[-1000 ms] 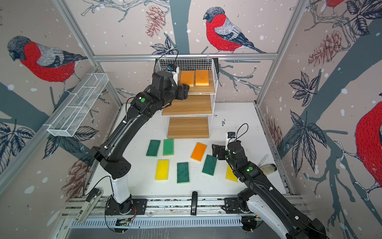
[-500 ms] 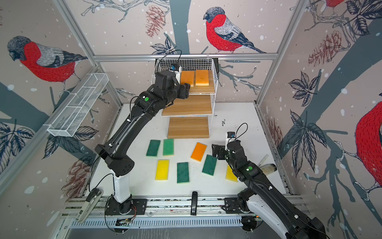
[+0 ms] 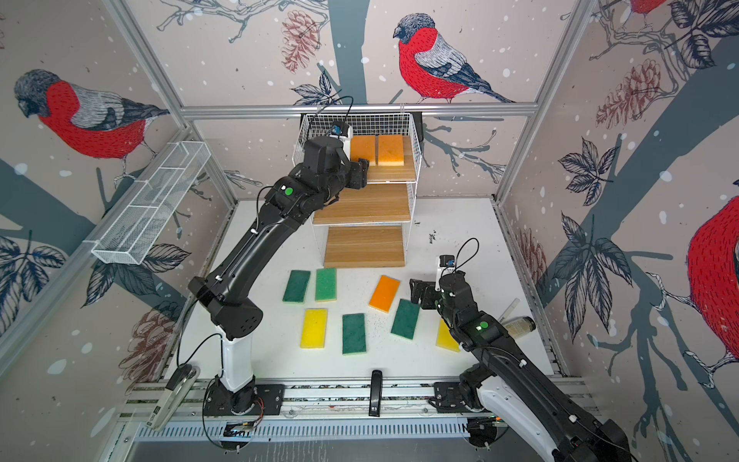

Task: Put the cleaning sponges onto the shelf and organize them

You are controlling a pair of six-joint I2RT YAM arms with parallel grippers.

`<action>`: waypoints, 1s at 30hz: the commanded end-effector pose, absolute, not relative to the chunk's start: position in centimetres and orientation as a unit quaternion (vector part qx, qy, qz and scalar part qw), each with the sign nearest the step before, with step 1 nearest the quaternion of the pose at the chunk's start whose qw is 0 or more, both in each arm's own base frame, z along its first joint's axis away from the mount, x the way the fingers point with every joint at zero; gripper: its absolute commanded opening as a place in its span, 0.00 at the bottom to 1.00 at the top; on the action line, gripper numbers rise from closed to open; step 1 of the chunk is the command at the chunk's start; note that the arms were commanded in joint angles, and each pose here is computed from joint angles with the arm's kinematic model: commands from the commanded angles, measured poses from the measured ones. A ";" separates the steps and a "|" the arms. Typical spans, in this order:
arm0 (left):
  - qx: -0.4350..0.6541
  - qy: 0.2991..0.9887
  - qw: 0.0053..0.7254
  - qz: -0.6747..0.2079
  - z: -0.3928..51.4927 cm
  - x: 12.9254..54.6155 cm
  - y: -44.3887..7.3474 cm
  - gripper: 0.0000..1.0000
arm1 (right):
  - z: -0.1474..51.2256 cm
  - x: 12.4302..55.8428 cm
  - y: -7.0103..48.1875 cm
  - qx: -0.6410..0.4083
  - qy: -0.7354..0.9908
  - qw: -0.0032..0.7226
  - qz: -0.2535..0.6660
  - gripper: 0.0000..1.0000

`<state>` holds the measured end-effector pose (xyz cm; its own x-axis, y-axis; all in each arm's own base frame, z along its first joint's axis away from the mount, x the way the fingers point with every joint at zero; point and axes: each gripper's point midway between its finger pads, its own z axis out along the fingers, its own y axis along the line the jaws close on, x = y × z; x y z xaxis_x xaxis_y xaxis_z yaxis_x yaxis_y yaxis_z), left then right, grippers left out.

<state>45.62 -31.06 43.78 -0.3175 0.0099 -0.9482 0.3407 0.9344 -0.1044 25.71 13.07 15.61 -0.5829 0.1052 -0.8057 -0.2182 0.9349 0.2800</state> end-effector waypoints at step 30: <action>0.176 0.825 0.515 -0.156 38.8 32.3 -30.5 0.75 | 16.2 26.2 12.5 -0.012 0.867 0.469 0.170 0.96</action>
<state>32.75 -30.88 39.52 -0.4033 0.1727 -0.8986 0.4741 0.8794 -0.0438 25.82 12.71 15.57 -0.5804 0.1249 -0.8047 -0.1917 0.9394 0.2841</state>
